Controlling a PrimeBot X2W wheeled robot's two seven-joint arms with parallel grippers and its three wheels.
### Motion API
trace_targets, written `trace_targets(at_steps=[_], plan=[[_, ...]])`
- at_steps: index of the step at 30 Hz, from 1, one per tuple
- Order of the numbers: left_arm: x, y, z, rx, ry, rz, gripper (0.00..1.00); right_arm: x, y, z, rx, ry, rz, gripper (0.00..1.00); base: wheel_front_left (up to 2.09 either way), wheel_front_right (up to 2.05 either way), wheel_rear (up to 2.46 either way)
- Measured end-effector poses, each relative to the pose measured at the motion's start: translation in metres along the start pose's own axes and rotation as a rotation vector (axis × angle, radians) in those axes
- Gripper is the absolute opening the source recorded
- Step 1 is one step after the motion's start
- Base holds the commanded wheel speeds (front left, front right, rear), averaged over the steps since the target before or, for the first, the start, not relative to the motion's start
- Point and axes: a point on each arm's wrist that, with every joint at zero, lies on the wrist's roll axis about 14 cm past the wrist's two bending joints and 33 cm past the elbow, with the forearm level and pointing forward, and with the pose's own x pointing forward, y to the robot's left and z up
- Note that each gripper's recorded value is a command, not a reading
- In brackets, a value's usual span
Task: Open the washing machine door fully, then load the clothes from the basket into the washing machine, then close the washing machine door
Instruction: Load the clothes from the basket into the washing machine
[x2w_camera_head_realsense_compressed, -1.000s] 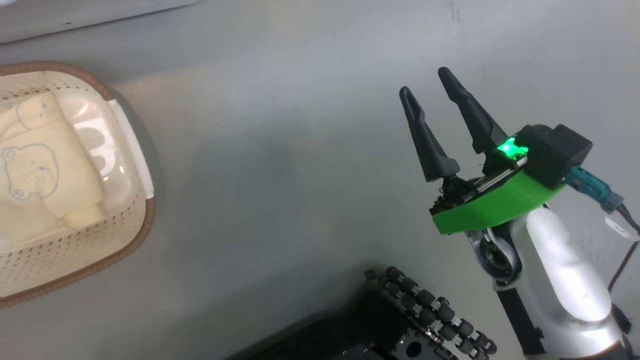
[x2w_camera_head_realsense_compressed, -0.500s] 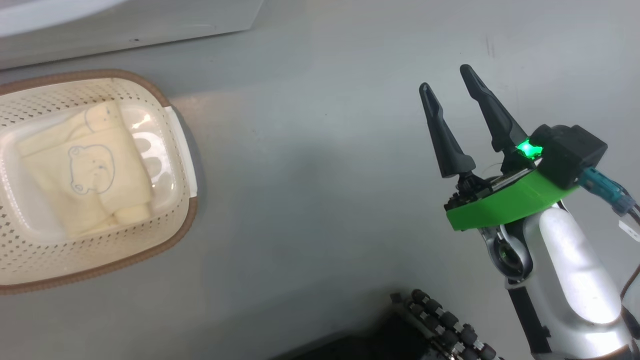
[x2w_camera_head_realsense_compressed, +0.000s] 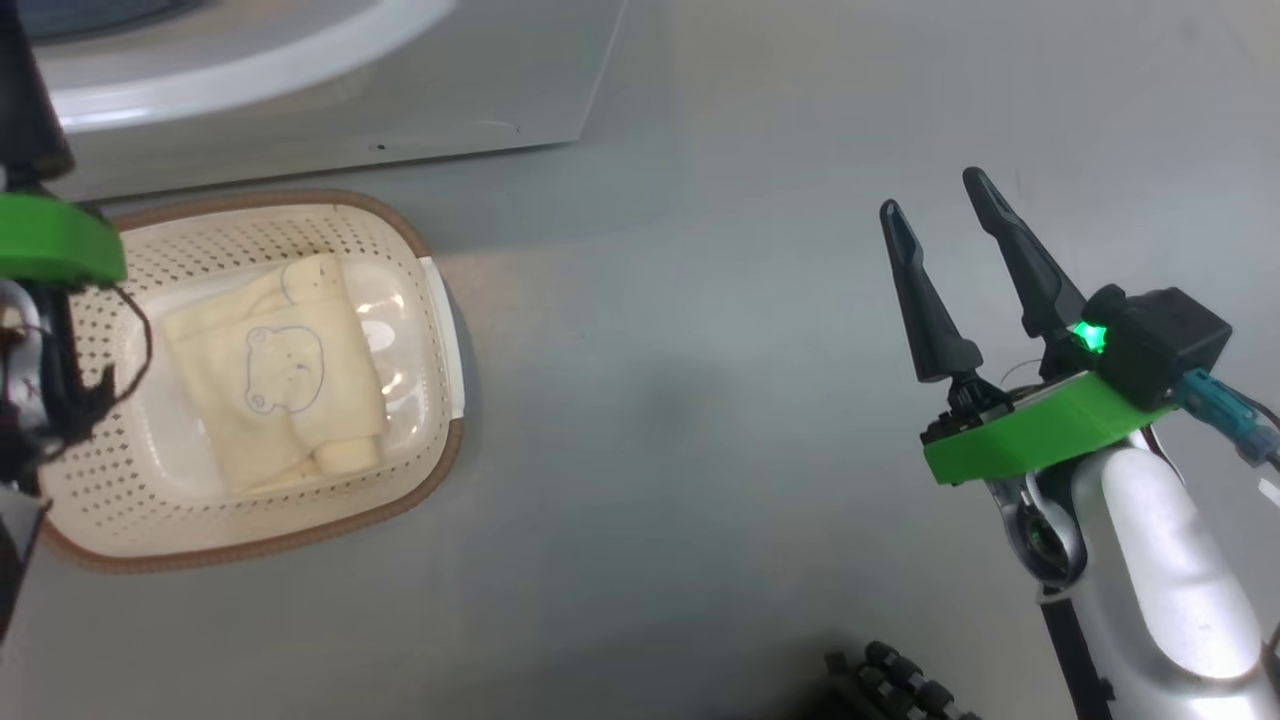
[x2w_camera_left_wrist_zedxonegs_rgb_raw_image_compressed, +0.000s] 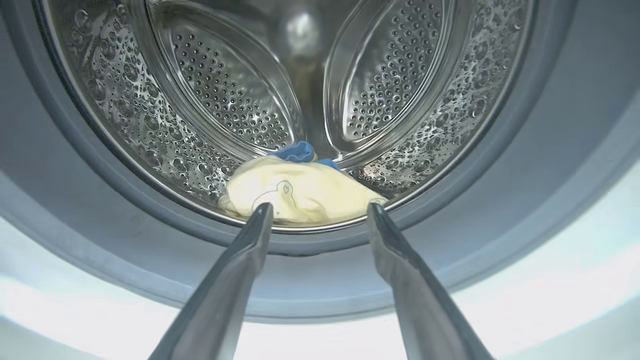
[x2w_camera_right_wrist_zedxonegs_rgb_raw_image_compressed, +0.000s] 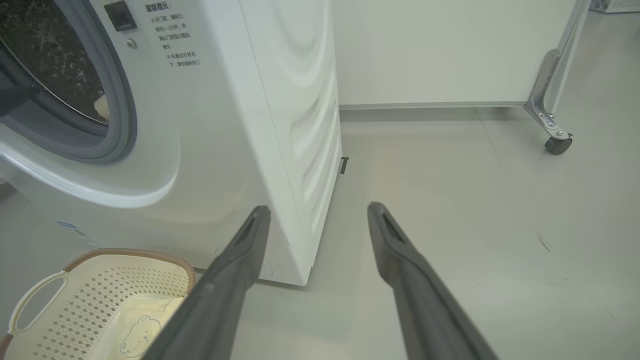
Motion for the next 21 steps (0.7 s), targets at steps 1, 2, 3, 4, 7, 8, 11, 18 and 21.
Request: trace_targets(at_steps=[1,2,3,4,7,8,11,18,21], plan=[[-0.008,-0.003,0.002,-0.002,-0.003,-0.008,1.00,-0.001,0.001,0.002,-0.004,-0.005,0.001,1.00,0.00,0.00,0.00],[-0.016,-0.005,0.005,-0.004,-0.008,-0.016,1.00,-0.003,0.001,0.004,-0.008,-0.008,0.002,1.00,0.00,0.00,0.00],[-0.024,-0.008,0.007,-0.010,-0.013,-0.022,1.00,-0.005,0.002,0.005,-0.012,-0.010,0.002,1.00,0.00,0.00,0.00],[-0.032,-0.010,0.009,-0.015,-0.014,-0.028,1.00,-0.007,0.003,0.007,-0.014,-0.012,0.003,1.00,0.00,0.00,0.00],[-0.056,-0.017,0.012,-0.023,-0.007,-0.044,1.00,-0.011,0.007,0.011,-0.025,-0.019,0.012,1.00,0.00,0.00,0.00],[-0.064,-0.020,0.012,-0.028,-0.001,-0.047,1.00,-0.012,0.008,0.012,-0.028,-0.022,0.016,1.00,0.00,0.00,0.00],[-0.085,-0.024,0.016,-0.046,0.005,-0.049,1.00,-0.014,0.014,0.019,-0.035,-0.038,0.031,1.00,0.00,0.00,0.00],[-0.123,-0.027,0.020,-0.069,0.025,-0.028,1.00,-0.022,0.025,0.029,-0.052,-0.059,0.058,1.00,0.00,0.00,0.00],[-0.138,-0.032,0.023,-0.071,0.033,-0.026,1.00,-0.030,0.027,0.032,-0.055,-0.062,0.061,1.00,0.00,0.00,0.00]])
